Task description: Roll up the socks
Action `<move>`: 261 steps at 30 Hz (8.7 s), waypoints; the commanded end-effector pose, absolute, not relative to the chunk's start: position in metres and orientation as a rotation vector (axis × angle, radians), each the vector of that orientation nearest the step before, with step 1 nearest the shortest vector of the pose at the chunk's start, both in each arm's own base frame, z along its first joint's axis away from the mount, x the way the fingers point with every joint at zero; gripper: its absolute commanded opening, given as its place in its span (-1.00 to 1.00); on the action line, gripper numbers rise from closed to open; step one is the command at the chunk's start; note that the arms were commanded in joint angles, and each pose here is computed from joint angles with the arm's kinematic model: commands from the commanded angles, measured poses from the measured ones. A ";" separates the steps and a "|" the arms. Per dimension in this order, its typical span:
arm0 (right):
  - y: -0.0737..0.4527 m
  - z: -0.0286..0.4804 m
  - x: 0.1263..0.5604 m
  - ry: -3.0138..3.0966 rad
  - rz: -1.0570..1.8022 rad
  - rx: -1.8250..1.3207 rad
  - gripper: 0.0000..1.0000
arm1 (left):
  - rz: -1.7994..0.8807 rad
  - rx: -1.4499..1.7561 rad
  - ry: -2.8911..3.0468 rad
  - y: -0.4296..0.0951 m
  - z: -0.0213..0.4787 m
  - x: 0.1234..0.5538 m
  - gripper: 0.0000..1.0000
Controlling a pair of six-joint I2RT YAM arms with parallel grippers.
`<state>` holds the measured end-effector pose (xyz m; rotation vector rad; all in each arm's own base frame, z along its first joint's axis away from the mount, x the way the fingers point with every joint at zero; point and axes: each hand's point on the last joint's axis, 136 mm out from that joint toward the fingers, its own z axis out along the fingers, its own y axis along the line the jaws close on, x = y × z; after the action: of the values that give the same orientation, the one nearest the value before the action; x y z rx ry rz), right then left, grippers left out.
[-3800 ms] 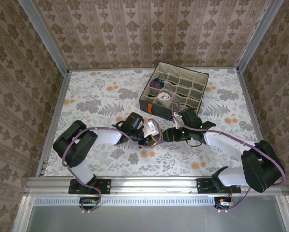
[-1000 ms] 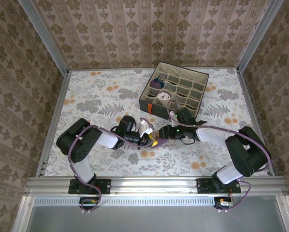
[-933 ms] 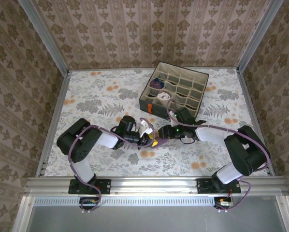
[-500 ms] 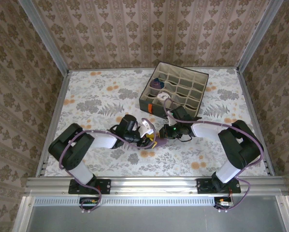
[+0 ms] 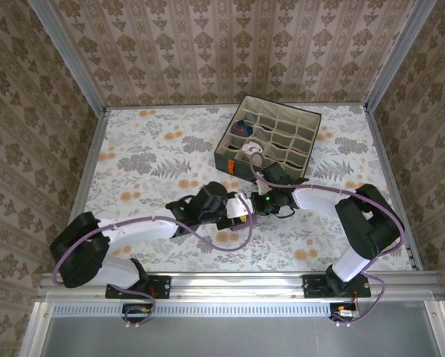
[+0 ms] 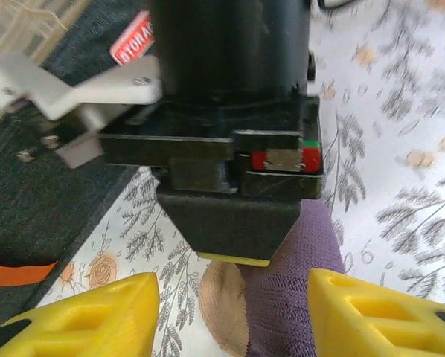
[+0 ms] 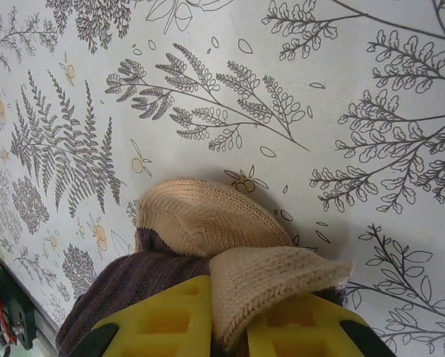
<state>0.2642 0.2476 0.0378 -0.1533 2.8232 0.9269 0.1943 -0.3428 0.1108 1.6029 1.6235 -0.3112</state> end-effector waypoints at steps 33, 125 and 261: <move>0.224 0.073 0.267 2.702 0.875 0.268 0.17 | -1.012 1.219 2.128 -0.310 0.038 0.197 -1.00; 0.161 0.250 0.361 1.890 0.632 -0.555 -0.87 | -0.775 0.901 1.782 -0.275 0.180 0.307 1.00; 0.035 0.253 0.373 1.862 0.101 -0.307 1.00 | -0.530 0.694 2.113 -0.229 0.209 0.384 0.01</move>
<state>0.3928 0.0489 0.2601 -0.4036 1.8392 0.1477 0.3788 -0.2587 0.2241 0.8031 2.0663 -0.5815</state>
